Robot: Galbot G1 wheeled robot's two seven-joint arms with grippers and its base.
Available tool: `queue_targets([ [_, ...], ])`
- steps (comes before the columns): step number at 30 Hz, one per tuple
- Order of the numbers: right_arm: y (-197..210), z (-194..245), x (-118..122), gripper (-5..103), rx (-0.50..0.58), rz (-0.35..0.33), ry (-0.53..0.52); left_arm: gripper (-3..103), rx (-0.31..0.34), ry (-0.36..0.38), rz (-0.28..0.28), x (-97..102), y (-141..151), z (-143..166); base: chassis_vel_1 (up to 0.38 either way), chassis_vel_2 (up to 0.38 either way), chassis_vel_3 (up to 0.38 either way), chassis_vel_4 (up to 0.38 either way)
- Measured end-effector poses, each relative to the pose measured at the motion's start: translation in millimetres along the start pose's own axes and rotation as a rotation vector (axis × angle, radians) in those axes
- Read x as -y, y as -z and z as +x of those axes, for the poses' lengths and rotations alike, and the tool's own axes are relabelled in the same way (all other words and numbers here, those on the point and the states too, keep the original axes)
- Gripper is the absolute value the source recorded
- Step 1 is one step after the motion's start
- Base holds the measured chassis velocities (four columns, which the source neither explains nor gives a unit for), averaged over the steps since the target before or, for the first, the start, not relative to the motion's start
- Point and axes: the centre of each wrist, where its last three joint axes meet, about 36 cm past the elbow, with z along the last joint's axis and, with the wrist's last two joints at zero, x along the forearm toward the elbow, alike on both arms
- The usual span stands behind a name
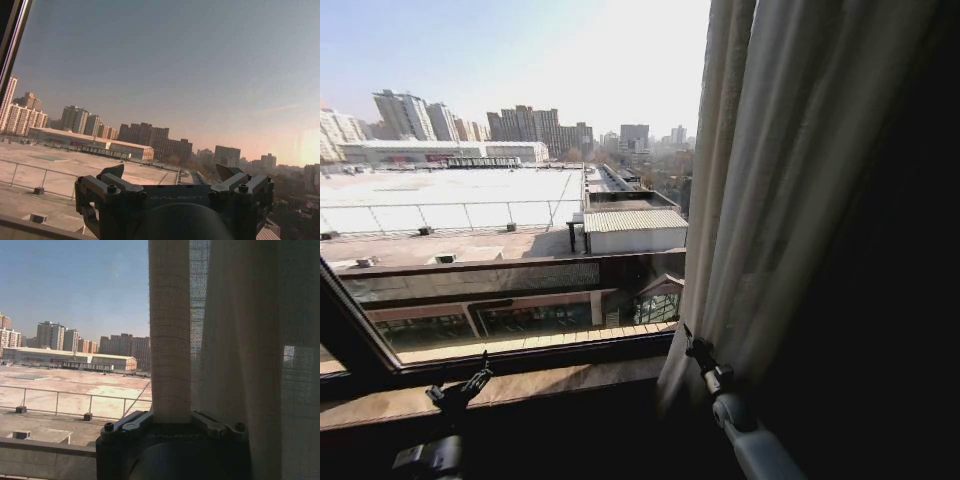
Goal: Open the curtains by pulling them apart, changing their state from closed to fully open.
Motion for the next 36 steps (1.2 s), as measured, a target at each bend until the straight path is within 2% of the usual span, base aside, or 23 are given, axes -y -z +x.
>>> queue_targets([
  [19,-4.3,-0.2,3.0,0,0.008,0.004,0.002,100,0.000,0.000,0.000,0.1,-0.1,0.0,-0.339,-0.345,0.335,0.339],
  [22,-4.3,-0.1,4.4,0,0.012,0.024,0.004,100,0.000,0.000,0.000,0.1,0.0,0.0,-0.156,-0.166,0.208,0.160],
  [24,-3.7,0.7,9.1,0,0.007,0.067,0.006,100,0.000,0.000,0.000,0.2,0.0,0.0,-0.032,-0.101,0.096,0.079],
  [26,-3.5,1.3,11.9,0,-0.010,0.092,-0.024,100,0.000,0.000,0.000,0.1,0.0,0.0,-0.014,-0.046,0.067,0.023],
  [28,-1.3,-1.2,16.9,0,-0.055,0.106,-0.128,100,0.000,0.000,0.000,-0.1,0.0,0.0,0.009,0.024,-0.026,-0.016],
  [29,-1.3,-1.2,16.9,0,-0.055,0.106,-0.128,100,0.000,0.000,0.000,-0.1,0.0,0.0,0.018,0.048,-0.051,-0.032],
  [31,0.2,-6.3,25.7,0,-0.085,0.118,-0.234,100,0.000,0.001,-0.001,-0.3,0.2,-0.1,0.064,0.064,-0.042,-0.065],
  [32,0.2,-6.3,25.7,0,-0.085,0.118,-0.234,100,0.000,0.001,-0.001,-0.3,0.2,-0.1,0.075,0.080,-0.042,-0.082],
  [35,3.4,-14.5,40.1,0,-0.111,0.135,-0.371,100,0.000,0.001,-0.001,-0.4,0.2,0.0,0.025,0.015,-0.014,-0.027],
  [36,3.4,-14.5,40.1,0,-0.111,0.135,-0.371,100,0.000,0.001,-0.001,-0.4,0.2,0.0,0.000,0.000,0.000,0.000],
])
